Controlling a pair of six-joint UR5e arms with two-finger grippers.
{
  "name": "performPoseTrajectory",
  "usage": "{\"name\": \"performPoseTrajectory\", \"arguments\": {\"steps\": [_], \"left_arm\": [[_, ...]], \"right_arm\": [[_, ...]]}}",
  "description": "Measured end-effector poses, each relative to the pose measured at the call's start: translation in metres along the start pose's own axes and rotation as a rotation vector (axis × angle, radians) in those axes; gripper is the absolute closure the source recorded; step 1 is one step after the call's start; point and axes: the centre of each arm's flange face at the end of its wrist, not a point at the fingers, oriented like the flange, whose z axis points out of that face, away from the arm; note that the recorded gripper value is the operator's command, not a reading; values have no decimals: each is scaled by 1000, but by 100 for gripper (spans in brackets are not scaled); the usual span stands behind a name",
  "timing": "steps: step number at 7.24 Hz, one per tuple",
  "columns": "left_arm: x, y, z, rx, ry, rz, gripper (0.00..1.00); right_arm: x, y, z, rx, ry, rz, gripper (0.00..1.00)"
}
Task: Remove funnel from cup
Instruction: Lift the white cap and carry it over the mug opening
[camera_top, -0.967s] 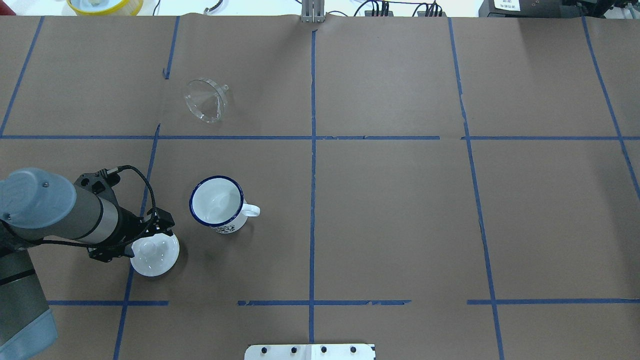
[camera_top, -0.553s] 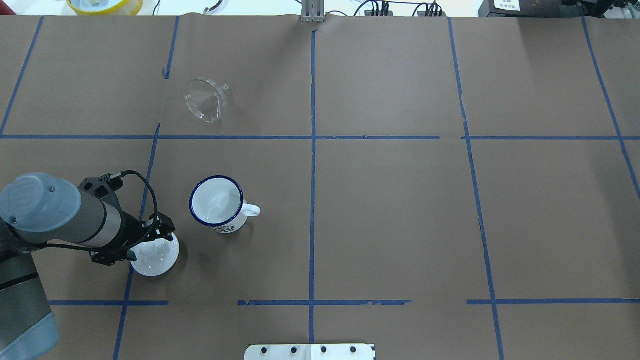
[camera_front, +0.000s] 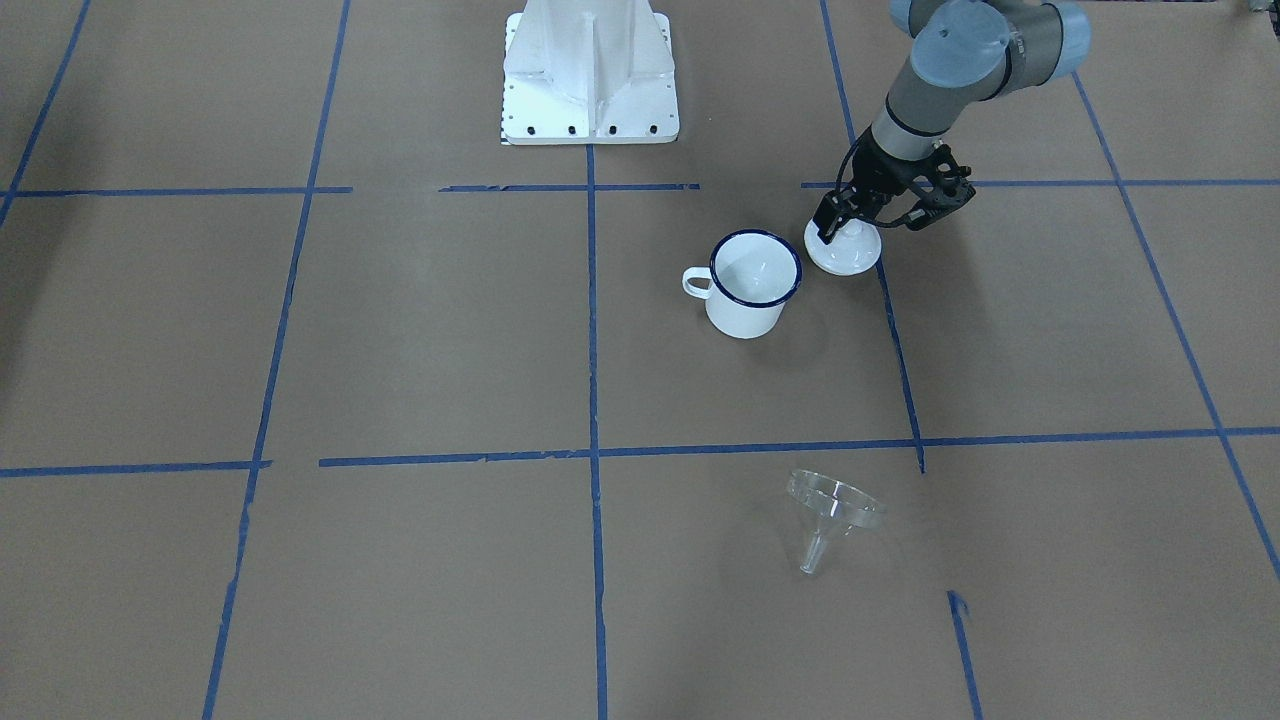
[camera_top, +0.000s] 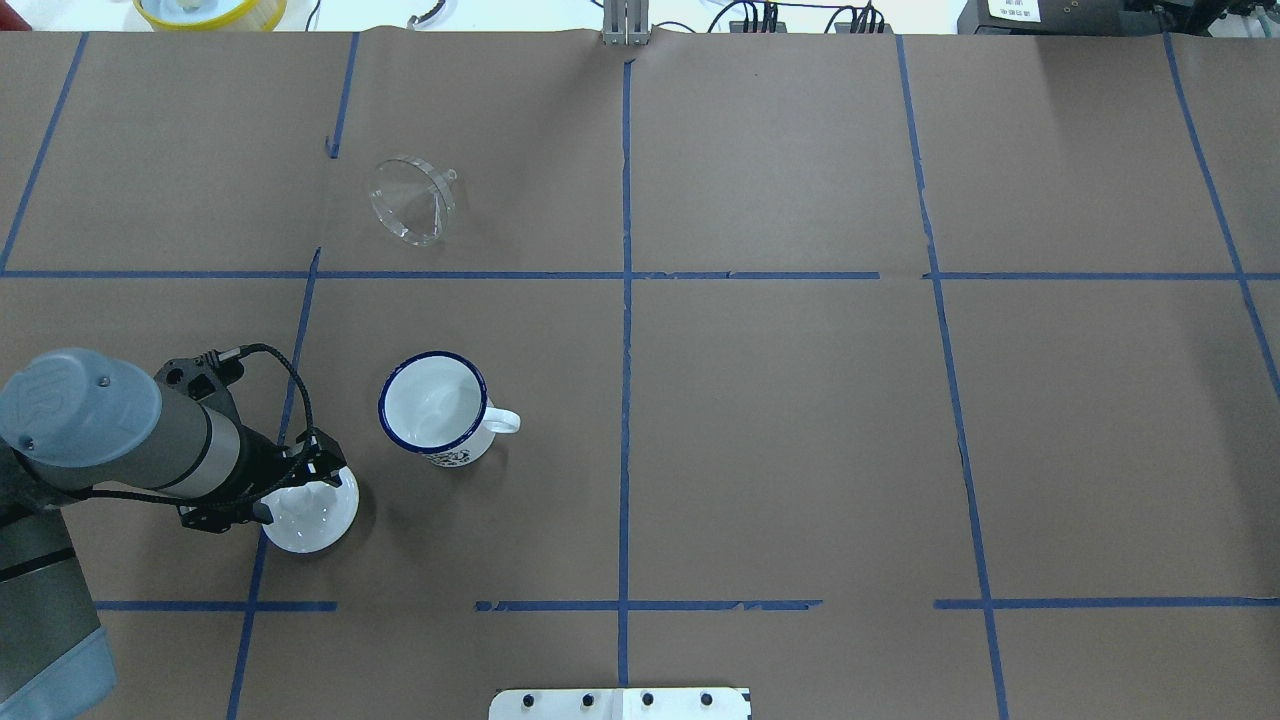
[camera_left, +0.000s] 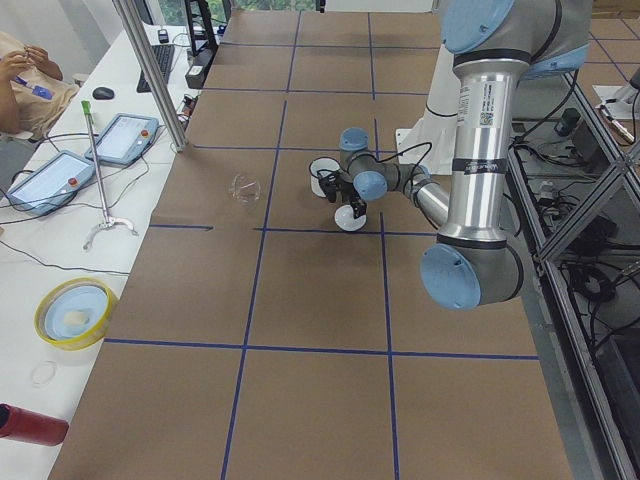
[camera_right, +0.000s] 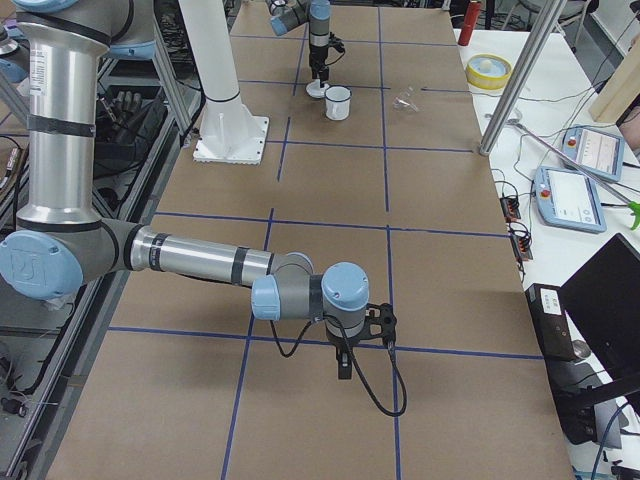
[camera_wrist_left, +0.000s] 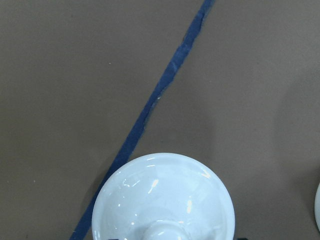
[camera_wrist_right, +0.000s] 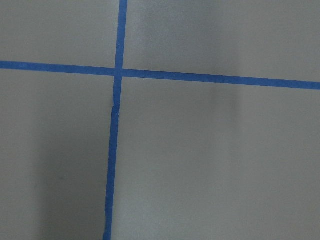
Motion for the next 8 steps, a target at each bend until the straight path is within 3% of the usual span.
{"name": "performPoseTrajectory", "arguments": {"steps": [1, 5, 8], "left_arm": [[0, 0, 0, 0, -1, 0, 100], [6, 2, -25, 14, -15, -20, 100], [47, -2, -115, 73, 24, -75, 100]], "right_arm": [[0, 0, 0, 0, 0, 0, 0], [0, 0, 0, 0, 0, 0, 0], [0, 0, 0, 0, 0, 0, 0]]}}
